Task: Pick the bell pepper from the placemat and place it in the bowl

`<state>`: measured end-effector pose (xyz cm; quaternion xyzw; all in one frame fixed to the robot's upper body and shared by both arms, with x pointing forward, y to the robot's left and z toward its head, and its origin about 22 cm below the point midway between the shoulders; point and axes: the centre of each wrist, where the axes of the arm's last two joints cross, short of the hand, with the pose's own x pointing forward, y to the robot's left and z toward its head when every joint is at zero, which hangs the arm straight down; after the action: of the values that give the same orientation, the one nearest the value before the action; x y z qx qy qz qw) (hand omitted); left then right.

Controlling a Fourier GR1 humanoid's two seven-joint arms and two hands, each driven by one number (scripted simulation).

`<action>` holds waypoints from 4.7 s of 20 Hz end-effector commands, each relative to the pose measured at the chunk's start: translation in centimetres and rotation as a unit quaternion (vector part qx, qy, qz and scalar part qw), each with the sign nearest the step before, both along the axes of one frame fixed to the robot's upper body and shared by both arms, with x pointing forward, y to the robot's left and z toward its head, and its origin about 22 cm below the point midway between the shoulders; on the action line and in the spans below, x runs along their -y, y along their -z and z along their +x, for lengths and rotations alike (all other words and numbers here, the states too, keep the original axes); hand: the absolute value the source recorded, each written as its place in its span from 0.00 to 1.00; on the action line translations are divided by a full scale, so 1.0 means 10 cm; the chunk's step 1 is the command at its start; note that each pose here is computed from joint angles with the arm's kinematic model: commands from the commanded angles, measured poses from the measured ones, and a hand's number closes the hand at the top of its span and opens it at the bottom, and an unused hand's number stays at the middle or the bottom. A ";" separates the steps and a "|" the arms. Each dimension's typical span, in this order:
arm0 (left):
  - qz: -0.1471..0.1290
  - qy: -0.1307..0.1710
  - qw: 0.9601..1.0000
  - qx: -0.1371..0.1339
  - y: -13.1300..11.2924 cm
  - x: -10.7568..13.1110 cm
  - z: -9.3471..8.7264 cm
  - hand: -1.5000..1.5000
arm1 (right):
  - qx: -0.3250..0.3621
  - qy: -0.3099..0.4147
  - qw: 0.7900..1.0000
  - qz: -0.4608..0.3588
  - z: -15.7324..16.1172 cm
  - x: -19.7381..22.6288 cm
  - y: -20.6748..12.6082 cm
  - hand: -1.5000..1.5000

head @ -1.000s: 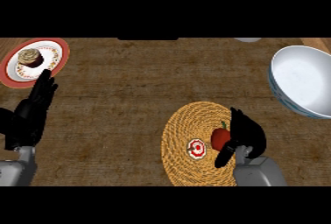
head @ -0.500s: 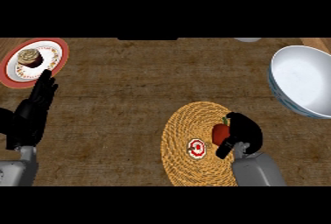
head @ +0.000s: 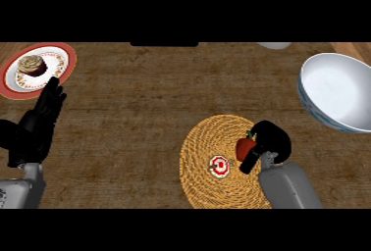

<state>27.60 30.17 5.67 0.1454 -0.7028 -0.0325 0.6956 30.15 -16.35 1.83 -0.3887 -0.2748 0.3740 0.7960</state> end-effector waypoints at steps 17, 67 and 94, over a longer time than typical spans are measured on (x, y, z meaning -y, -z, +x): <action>0.003 0.032 0.999 0.018 -0.09 0.17 0.06 0.50 | 0.158 0.175 0.965 -0.117 1.34 0.06 -1.12 1.00; 0.004 0.002 1.000 0.007 -0.03 -0.03 -0.01 0.50 | 0.311 0.342 0.886 -0.032 0.92 2.51 -0.76 0.00; -0.001 -0.016 1.000 -0.001 0.14 -0.01 -0.10 0.50 | 0.615 0.359 0.675 0.193 -1.69 2.88 -0.97 0.00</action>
<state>26.77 31.66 5.37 0.1630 -0.6980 -0.0183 0.6971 17.86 -45.82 9.80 -0.4456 -0.5853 -0.3370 0.5876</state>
